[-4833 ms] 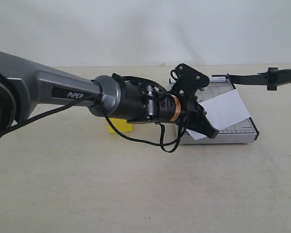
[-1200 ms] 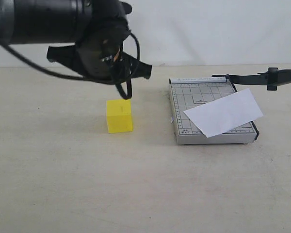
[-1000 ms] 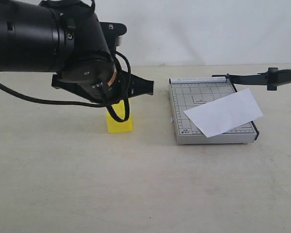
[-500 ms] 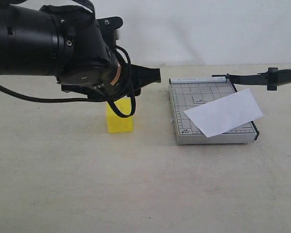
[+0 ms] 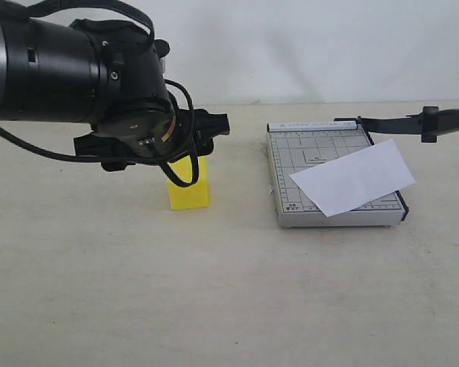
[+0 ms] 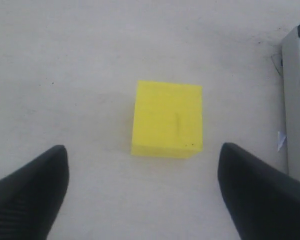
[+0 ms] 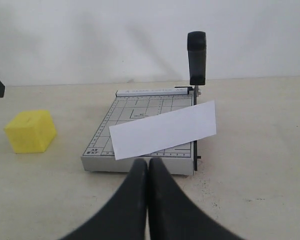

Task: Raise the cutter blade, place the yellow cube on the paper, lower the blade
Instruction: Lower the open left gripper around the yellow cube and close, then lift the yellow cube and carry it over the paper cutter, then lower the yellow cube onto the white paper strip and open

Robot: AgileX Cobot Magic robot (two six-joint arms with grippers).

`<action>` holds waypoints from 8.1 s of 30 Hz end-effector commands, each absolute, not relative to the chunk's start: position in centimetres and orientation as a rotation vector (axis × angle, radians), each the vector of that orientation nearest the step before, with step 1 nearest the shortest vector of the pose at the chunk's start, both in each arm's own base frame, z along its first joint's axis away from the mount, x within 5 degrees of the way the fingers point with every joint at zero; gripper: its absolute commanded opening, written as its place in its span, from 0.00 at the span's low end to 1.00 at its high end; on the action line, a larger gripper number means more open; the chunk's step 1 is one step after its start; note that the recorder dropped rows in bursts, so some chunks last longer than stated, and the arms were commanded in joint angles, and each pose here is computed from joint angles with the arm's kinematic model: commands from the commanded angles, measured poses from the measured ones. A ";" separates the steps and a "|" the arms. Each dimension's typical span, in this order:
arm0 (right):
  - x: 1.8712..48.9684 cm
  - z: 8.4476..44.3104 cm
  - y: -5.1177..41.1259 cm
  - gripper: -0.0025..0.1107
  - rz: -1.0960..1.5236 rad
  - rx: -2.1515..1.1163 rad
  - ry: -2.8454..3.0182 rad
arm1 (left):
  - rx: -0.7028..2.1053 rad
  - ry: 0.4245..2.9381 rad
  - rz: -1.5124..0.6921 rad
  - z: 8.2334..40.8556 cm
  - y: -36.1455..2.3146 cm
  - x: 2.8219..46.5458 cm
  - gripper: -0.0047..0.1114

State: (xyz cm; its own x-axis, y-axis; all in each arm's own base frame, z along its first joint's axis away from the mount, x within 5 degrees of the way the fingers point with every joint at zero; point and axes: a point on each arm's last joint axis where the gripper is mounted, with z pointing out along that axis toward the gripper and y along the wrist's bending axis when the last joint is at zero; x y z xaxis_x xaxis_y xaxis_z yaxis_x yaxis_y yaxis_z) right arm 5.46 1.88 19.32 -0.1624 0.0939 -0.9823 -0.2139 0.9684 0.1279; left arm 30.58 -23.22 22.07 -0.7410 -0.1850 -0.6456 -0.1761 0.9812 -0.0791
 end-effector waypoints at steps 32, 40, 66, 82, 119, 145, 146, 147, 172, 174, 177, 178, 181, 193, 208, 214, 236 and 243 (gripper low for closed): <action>5.4 19.1 1.2 0.02 -0.007 -0.293 1.703 | -0.221 2.408 -0.021 17.8 -23.0 34.4 0.71; 5.4 19.1 1.3 0.02 0.003 -0.286 1.704 | -0.165 2.396 -0.074 17.2 -23.5 35.1 0.71; 5.4 19.1 1.3 0.02 0.007 -0.283 1.704 | -0.166 2.439 -0.020 14.0 -23.8 36.2 0.71; 5.4 19.1 1.3 0.02 0.007 -0.283 1.704 | -0.128 2.427 -0.025 13.0 -24.0 36.5 0.71; 5.4 19.1 1.3 0.02 0.010 -0.279 1.704 | 0.830 1.865 -0.347 23.5 -35.2 34.0 0.08; 5.4 19.1 1.3 0.02 0.025 -0.269 1.704 | 0.867 1.921 -0.392 18.1 -38.3 34.8 0.08; 5.4 19.1 1.3 0.02 0.025 -0.269 1.704 | 0.868 1.922 -0.391 18.0 -38.3 34.8 0.08; 5.4 19.1 1.3 0.02 0.027 -0.268 1.704 | 0.869 1.925 -0.390 17.9 -38.3 34.8 0.08; 5.4 19.1 1.3 0.02 0.027 -0.268 1.704 | 0.915 1.965 -0.387 14.6 -38.7 34.9 0.08; 5.4 19.1 1.3 0.02 0.027 -0.268 1.704 | 0.918 1.962 -0.395 14.6 -38.8 34.8 0.08; 5.4 19.1 1.3 0.02 0.027 -0.268 1.704 | 0.922 1.958 -0.405 14.7 -38.8 34.8 0.08; 5.4 19.1 1.3 0.02 0.027 -0.268 1.704 | 0.927 1.953 -0.406 14.7 -38.8 34.8 0.08; 5.4 19.1 1.3 0.02 0.027 -0.268 1.704 | 0.936 1.947 -0.407 14.7 -38.9 34.8 0.13; 5.4 19.1 1.3 0.02 0.027 -0.268 1.704 | 0.942 1.942 -0.409 14.7 -38.9 34.7 0.53; 5.4 19.1 1.3 0.02 0.028 -0.266 1.705 | 0.938 1.868 -0.432 16.7 -39.7 35.3 0.53; 5.4 19.1 1.3 0.02 0.028 -0.266 1.705 | 0.915 1.881 -0.428 16.8 -39.7 35.4 0.53; 5.4 19.1 1.3 0.02 0.031 -0.263 1.705 | 0.687 2.168 -0.415 17.4 -38.1 35.0 0.53; 5.4 19.1 1.3 0.02 0.032 -0.261 1.705 | 0.690 2.190 -0.424 17.3 -38.1 34.9 0.53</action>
State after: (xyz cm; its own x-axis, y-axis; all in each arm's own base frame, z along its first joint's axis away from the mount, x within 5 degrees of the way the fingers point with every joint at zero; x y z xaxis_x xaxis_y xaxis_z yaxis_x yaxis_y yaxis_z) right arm 5.44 1.33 19.04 -0.1356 -0.1618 -0.9775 -0.1944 0.9717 -0.1339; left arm 35.04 -37.99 16.39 -0.5495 0.3498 -0.7587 0.5964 0.8002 -0.0630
